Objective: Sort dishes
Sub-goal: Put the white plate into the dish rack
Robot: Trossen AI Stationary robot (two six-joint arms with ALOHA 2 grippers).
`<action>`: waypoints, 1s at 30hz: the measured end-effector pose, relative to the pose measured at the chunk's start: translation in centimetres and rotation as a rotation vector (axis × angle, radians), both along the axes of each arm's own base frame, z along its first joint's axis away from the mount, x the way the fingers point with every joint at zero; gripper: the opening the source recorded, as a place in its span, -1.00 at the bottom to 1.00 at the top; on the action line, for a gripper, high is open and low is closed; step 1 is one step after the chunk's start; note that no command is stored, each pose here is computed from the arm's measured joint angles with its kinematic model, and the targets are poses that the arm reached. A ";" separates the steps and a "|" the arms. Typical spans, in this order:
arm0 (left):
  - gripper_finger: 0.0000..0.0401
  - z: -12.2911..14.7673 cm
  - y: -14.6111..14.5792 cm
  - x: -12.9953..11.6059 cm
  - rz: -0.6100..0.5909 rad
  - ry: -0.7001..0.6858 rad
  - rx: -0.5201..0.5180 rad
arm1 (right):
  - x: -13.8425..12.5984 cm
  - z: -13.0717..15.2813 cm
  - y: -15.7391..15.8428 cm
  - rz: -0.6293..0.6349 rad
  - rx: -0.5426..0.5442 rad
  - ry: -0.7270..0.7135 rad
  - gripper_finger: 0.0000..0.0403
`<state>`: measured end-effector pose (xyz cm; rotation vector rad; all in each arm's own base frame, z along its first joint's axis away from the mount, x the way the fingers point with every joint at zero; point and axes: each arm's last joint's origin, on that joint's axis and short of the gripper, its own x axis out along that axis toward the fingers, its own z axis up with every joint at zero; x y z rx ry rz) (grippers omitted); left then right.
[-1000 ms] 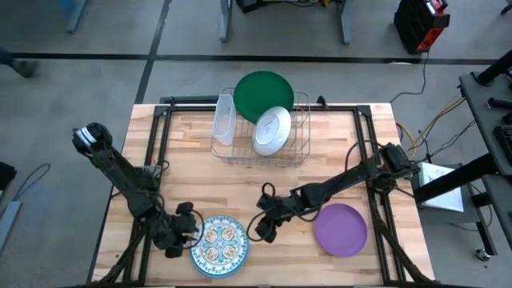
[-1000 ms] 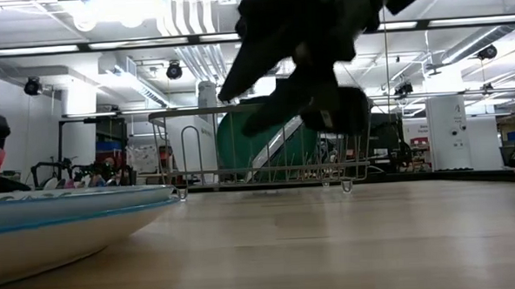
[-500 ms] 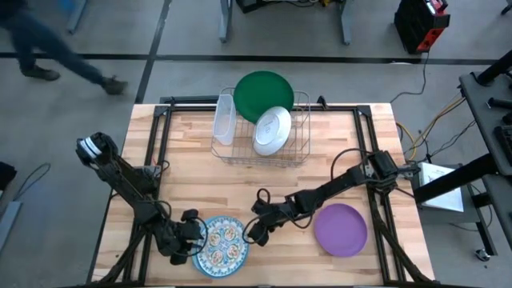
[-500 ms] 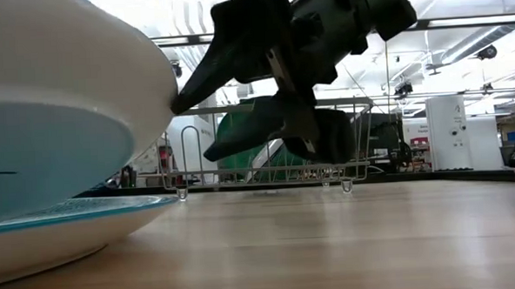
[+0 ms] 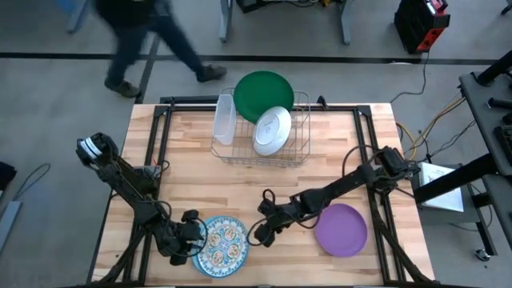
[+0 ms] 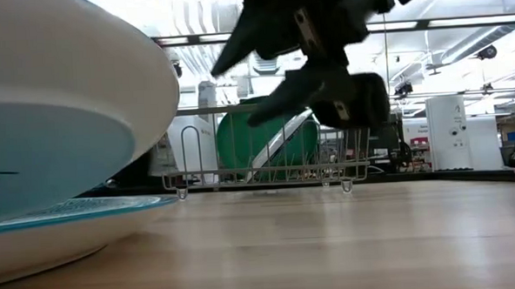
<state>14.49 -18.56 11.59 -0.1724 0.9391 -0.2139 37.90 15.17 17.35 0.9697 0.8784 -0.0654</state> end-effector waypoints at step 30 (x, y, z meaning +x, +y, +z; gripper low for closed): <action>-0.37 0.0 0.0 0.1 0.051 -0.024 -0.013 | 0.6 0.4 1.6 -0.126 0.122 -0.108 -0.02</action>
